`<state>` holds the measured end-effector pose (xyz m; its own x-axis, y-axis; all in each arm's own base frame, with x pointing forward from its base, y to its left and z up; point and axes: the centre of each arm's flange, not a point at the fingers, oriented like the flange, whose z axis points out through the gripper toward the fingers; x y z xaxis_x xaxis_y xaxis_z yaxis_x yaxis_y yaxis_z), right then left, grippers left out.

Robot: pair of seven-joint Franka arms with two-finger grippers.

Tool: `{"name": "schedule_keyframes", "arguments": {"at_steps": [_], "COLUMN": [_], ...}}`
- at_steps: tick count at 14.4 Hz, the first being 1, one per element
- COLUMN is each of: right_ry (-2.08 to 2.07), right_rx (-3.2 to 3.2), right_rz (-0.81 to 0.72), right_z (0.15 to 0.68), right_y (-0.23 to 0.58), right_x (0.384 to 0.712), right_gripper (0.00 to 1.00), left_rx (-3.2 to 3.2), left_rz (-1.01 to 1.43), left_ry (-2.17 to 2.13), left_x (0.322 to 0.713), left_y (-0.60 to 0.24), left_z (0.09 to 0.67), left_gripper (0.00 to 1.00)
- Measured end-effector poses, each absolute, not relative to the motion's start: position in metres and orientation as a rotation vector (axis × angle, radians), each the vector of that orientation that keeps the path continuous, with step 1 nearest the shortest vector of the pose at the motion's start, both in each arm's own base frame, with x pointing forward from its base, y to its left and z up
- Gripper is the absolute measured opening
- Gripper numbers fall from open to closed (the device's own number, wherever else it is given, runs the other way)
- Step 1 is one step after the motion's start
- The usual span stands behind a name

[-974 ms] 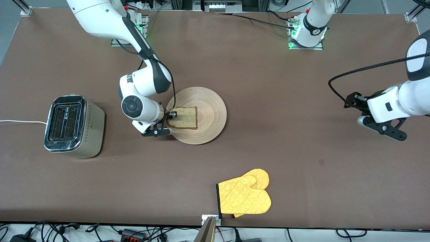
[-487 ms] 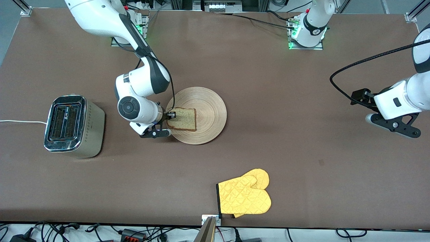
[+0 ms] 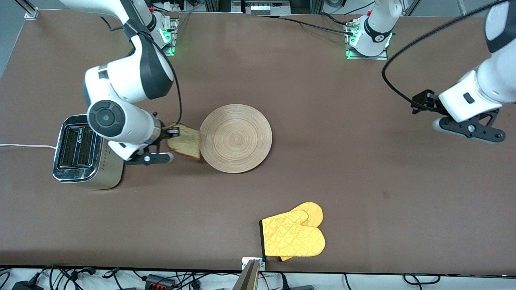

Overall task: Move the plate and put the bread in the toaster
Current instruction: 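Carry the bread above the toaster slot with the right gripper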

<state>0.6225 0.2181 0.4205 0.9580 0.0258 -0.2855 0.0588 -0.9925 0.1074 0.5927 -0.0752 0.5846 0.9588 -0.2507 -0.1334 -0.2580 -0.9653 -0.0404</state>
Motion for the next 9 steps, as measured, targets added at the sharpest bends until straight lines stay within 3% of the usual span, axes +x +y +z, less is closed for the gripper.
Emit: {"name": "schedule_keyframes", "arguments": {"at_steps": [6,9], "right_ry": [-0.08,0.002], "right_rx": [2.702,2.635], "right_rz": [-0.588,-0.581], "right_z": [0.438,0.454], "right_y": [0.124,0.089], "right_x": [0.623,0.63], "right_gripper": [0.04,0.04], "left_rx": [-3.077,-3.125], "left_rz": [0.105,0.063], "left_ry": [0.295,0.21], "left_x": [0.543,0.544], "left_y": [-0.053,-0.031], "left_z": [0.549,0.547], "left_gripper": [1.0,1.0]}}
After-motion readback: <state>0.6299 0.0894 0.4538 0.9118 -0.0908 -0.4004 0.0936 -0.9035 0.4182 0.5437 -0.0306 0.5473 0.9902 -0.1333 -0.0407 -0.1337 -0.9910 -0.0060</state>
